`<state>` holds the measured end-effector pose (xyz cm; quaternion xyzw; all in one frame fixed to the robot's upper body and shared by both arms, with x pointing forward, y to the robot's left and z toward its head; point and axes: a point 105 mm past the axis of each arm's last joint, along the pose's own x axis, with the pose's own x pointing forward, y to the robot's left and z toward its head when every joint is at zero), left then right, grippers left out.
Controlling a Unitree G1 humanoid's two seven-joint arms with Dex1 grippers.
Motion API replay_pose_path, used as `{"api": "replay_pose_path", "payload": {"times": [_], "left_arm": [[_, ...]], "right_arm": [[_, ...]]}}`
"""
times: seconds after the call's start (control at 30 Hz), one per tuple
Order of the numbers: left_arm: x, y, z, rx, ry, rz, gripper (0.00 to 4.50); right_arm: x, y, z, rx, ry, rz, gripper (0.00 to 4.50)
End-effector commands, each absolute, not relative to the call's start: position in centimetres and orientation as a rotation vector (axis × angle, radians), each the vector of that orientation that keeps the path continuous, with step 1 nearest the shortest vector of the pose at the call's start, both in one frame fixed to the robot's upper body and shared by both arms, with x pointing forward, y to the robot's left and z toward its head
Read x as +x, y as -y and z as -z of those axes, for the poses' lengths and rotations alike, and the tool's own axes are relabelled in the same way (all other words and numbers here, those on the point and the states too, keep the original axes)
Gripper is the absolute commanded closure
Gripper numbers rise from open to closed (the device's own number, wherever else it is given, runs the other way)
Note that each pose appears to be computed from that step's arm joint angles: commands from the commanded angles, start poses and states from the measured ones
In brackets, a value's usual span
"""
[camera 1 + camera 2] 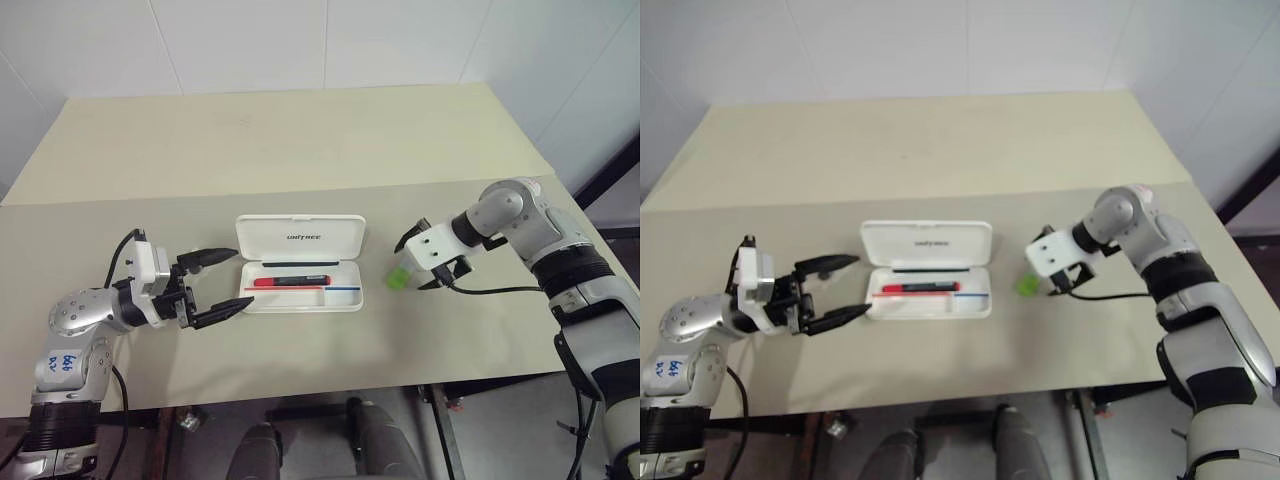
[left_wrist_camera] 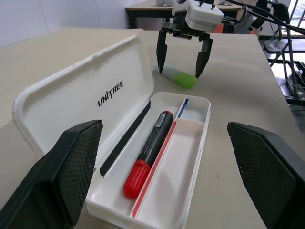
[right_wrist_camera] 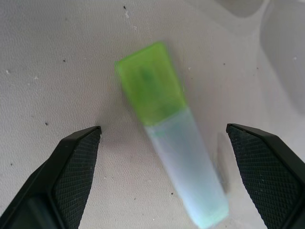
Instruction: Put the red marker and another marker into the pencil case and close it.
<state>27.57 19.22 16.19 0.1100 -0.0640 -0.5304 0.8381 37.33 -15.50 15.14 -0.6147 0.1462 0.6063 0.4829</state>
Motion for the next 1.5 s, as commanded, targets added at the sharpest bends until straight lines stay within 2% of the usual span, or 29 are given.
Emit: {"api": "replay_pose_path", "payload": {"times": [0.03, 0.13, 0.23, 0.43, 0.53, 0.7, 0.93, 1.07, 1.27, 1.5], "left_arm": [[27.1, -19.4, -17.6, 0.261, 0.187, 1.112, 0.0], [26.8, -19.4, -17.6, 0.261, 0.189, 1.101, 0.0], [26.7, -19.5, -17.6, 0.262, 0.187, 1.093, 0.0], [26.3, -19.6, -17.5, 0.263, 0.183, 1.077, 0.0], [26.2, -19.6, -17.5, 0.263, 0.183, 1.073, 0.0], [26.2, -19.5, -17.5, 0.263, 0.185, 1.073, 0.0], [26.4, -19.4, -17.6, 0.253, 0.186, 1.096, 0.0], [26.7, -19.4, -17.5, 0.245, 0.184, 1.113, 0.0], [27.2, -19.9, -17.4, 0.252, 0.169, 1.136, 0.0], [27.8, -20.4, -17.6, 0.267, 0.159, 1.144, 0.0]], "right_arm": [[37.7, 15.9, -14.9, -1.554, -0.406, -1.498, 0.06], [38.1, 15.3, -14.7, -1.57, -0.422, -1.513, 0.06], [38.5, 14.7, -14.4, -1.566, -0.43, -1.514, 0.65], [38.7, 14.2, -13.6, -1.543, -0.449, -1.513, 2.62], [38.8, 14.2, -13.6, -1.525, -0.448, -1.503, 3.33], [39.5, 13.7, -15.1, -1.448, -0.388, -1.428, 3.35], [40.3, 13.9, -18.3, -1.22, -0.318, -1.258, 3.35], [38.4, 14.2, -19.4, -1.101, -0.294, -1.231, 3.35], [35.7, 12.0, -22.4, -0.949, -0.216, -1.139, 3.35], [30.6, 8.8, -23.2, -0.888, -0.189, -1.231, 3.35]]}}
